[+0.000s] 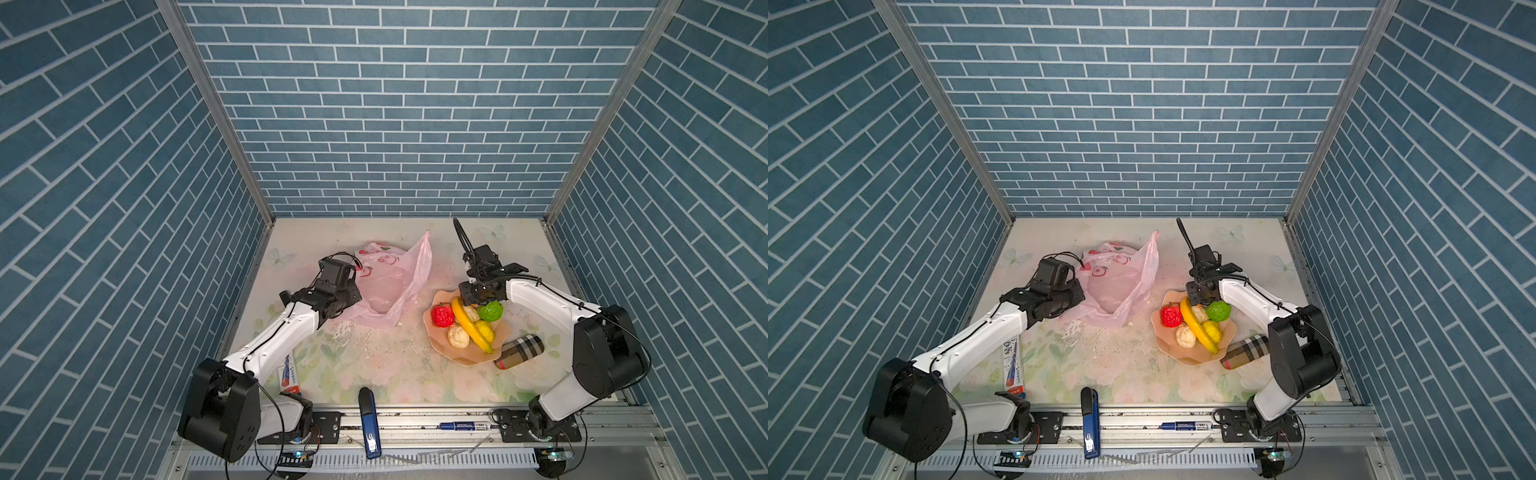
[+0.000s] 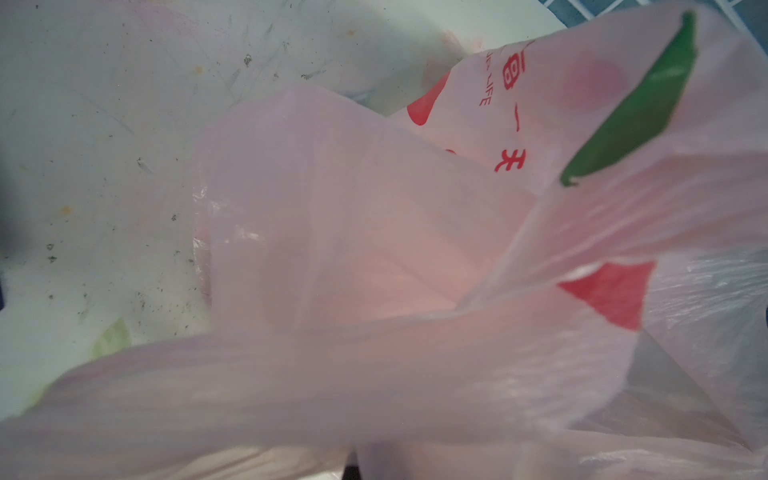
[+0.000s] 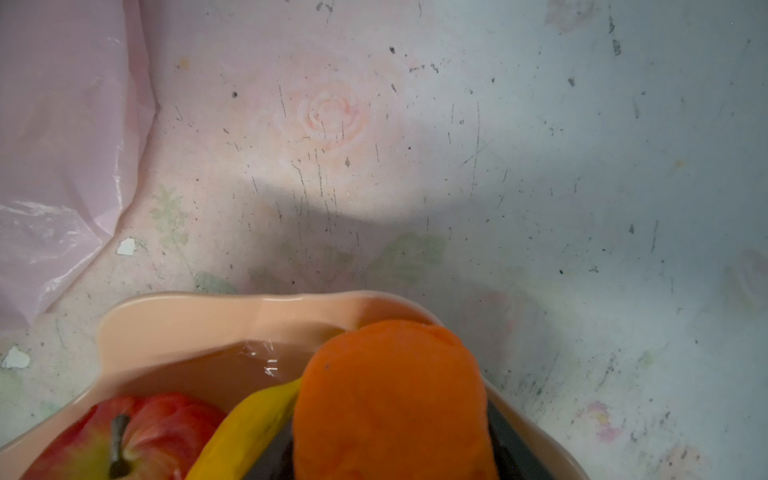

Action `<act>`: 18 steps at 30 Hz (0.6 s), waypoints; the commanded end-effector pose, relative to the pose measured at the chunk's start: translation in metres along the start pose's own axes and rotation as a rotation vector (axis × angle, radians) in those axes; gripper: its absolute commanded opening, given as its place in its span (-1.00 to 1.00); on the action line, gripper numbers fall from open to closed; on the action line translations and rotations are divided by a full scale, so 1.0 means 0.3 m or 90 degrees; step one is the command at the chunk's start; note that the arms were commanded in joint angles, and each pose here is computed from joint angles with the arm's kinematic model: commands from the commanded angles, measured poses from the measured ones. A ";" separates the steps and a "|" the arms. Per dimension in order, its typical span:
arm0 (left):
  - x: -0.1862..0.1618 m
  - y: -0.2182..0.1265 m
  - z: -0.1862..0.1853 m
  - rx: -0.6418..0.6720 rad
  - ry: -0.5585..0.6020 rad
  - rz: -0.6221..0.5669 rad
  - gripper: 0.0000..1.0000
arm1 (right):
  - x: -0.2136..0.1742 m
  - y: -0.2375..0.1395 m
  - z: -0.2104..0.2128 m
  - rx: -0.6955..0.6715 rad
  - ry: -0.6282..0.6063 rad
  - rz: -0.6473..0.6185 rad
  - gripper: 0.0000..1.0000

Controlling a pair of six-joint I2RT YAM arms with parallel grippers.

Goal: Take the fake fruits out of the plastic bag
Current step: 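Lower the orange into the peach bowl and open the right gripper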

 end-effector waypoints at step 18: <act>0.001 -0.010 -0.030 -0.023 0.000 -0.005 -1.00 | 0.034 -0.085 -0.021 -0.013 -0.027 -0.018 0.23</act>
Point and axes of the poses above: each gripper's point midway between its finger pads, its own y axis out along the fingers, its own z axis along the line the jaws close on, x = y × z, the point moved 5 cm from there along -y, back along the fingers, and after that the axes turned 12 degrees about -y, right-handed, at the moved point
